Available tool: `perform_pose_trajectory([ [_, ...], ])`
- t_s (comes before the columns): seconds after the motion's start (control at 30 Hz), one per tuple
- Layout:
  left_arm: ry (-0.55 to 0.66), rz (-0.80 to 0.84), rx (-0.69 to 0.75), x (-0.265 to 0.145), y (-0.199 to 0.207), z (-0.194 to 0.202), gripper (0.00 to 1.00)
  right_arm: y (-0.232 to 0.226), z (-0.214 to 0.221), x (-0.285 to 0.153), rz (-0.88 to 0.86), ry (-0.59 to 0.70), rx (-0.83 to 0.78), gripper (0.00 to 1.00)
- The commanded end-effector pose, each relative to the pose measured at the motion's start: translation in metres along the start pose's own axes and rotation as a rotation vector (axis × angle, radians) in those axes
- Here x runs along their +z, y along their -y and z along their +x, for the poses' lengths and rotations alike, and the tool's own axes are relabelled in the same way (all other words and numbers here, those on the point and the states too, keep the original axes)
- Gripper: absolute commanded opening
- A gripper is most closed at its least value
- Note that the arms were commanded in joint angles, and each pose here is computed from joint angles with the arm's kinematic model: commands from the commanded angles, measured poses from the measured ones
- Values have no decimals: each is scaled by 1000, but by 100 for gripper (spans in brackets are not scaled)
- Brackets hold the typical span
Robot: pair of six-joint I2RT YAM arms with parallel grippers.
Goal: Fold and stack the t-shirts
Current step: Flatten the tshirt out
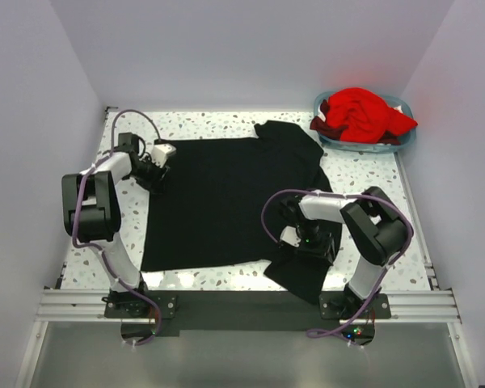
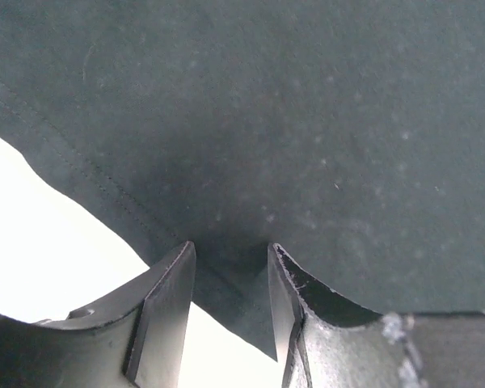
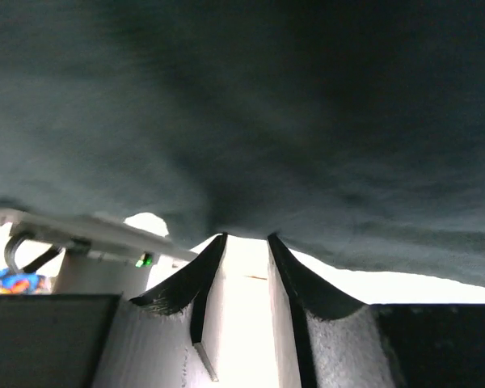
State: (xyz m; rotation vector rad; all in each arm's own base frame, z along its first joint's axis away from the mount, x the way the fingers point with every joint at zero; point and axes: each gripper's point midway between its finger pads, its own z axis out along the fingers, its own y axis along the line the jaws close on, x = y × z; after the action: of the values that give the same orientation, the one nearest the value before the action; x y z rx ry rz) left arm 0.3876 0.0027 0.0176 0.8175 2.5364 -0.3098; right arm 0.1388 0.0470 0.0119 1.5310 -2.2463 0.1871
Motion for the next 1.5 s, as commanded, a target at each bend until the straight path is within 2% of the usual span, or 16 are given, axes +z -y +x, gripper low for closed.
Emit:
perform_pose_trajectory([
  [0.0, -98, -95, -38, 0, -5, 39, 46, -8, -6, -19, -36, 30, -71, 30],
  [0.1, -174, -123, -39, -9, 1, 73, 45, -33, -8, -44, -174, 101, -126, 35],
  [0.17, -184, -141, -44, -20, 1, 82, 43, -30, -21, -76, -198, 241, -108, 36],
  [0.2, -187, -169, -54, -27, -4, 84, 43, -21, -33, -98, -185, 330, -86, 39],
  [0.3, -117, -165, -43, -41, -13, 63, 48, 17, -52, -124, -179, 449, 53, 39],
  [0.37, -28, -150, -20, -50, -18, 32, 53, 55, -67, -121, -99, 466, 157, 36],
  [0.47, 35, -142, -50, -59, -30, 0, 54, 105, -85, -126, 18, 501, 266, 33],
  [0.5, 54, -113, -60, -58, -28, -7, 54, 117, -90, -114, 12, 464, 287, 32],
  [0.7, 83, -102, -123, -44, -44, -27, 54, 193, -121, -100, 70, 467, 414, 24],
  [0.83, 79, -84, -166, -25, -47, -28, 53, 215, -127, -87, 90, 441, 433, 21],
  [0.97, 63, -84, -200, -7, -52, -25, 52, 202, -119, -71, 52, 397, 408, 21],
  [1.07, 20, -90, -236, 13, -60, -14, 52, 172, -105, -47, -19, 340, 379, 22],
  [1.17, 4, -89, -241, 21, -67, -15, 52, 157, -102, -46, -71, 343, 362, 23],
  [1.33, -17, -82, -234, 42, -81, -26, 51, 150, -122, -81, -188, 446, 303, 31],
  [1.37, 10, -112, -216, 38, -94, -43, 51, 150, -123, -90, -206, 457, 302, 31],
  [1.47, 58, -108, -197, 36, -107, -68, 51, 181, -141, -126, -162, 576, 308, 33],
])
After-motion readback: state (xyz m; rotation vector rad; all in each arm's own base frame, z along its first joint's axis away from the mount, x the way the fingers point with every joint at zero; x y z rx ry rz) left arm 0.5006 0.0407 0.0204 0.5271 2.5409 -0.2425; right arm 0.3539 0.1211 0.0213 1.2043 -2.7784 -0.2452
